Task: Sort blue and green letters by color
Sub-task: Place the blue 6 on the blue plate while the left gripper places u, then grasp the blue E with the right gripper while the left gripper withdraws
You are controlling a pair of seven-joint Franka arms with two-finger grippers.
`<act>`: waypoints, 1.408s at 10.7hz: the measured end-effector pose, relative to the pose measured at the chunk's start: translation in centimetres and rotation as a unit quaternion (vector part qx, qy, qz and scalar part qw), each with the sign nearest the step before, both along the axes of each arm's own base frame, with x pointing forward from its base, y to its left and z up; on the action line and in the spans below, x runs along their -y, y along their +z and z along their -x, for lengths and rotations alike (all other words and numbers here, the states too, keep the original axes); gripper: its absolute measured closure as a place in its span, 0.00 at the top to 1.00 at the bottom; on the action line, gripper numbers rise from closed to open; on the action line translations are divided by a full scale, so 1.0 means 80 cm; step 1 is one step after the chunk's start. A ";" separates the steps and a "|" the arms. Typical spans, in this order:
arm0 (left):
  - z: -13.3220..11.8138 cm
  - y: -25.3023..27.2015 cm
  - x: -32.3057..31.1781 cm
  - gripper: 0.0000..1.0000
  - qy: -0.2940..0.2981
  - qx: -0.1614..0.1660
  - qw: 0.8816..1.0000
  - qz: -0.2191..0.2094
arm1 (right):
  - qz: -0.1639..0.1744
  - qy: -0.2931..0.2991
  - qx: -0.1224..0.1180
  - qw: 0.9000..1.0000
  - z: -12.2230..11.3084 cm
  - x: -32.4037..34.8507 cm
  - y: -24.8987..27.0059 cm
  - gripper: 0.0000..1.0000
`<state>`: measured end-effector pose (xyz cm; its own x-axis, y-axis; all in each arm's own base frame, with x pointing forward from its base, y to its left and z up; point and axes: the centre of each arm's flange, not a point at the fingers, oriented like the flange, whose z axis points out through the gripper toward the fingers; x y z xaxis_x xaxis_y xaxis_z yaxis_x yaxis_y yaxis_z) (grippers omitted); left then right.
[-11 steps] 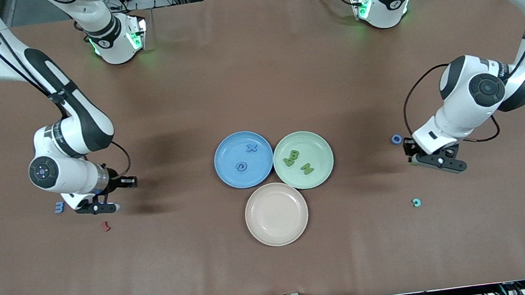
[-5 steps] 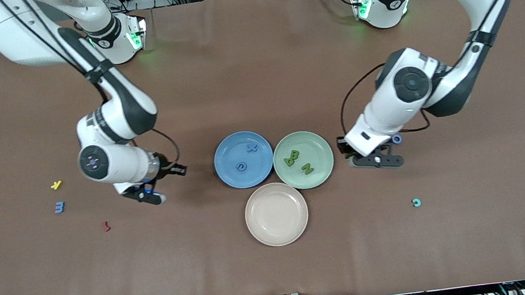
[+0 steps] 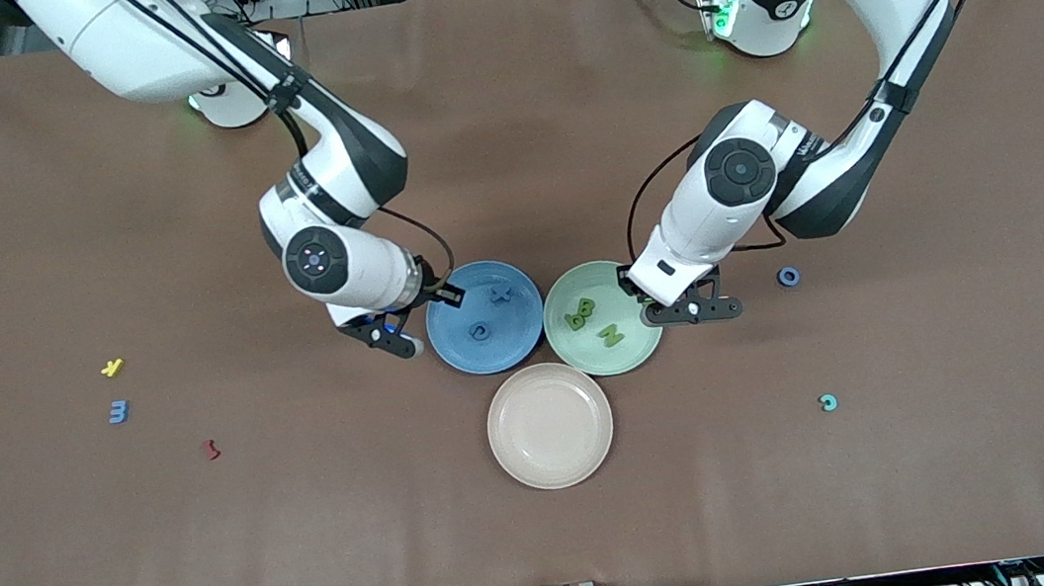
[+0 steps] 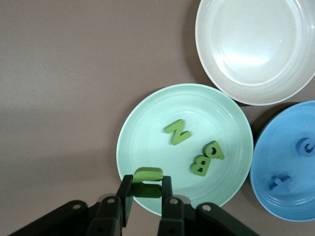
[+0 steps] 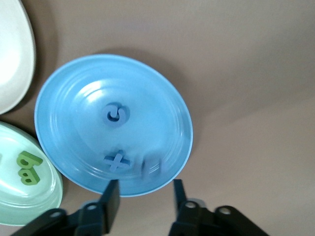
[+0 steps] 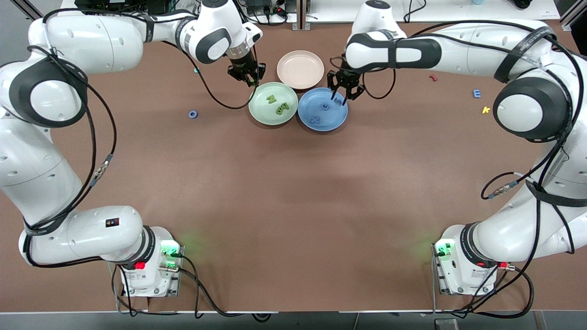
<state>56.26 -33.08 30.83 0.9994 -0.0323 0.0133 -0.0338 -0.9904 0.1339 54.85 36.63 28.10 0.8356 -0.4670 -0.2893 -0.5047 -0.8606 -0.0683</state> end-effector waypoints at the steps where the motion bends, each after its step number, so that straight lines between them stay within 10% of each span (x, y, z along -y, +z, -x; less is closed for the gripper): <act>1: -0.003 -0.004 0.001 0.27 0.001 -0.001 1.000 0.000 | 0.003 -0.004 -0.003 1.000 0.002 -0.003 -0.005 0.63; 4: -0.021 0.007 0.008 0.54 0.006 0.013 1.000 0.006 | 0.023 -0.012 0.005 1.000 -0.017 0.028 -0.012 1.00; 7: -0.065 0.069 -0.031 0.97 0.041 0.064 0.997 0.012 | 0.075 0.058 0.006 0.995 -0.047 0.111 -0.025 1.00; 15: -0.094 0.284 -0.238 1.00 0.121 0.179 0.973 -0.078 | 0.093 0.237 0.053 0.966 -0.131 0.480 -0.050 1.00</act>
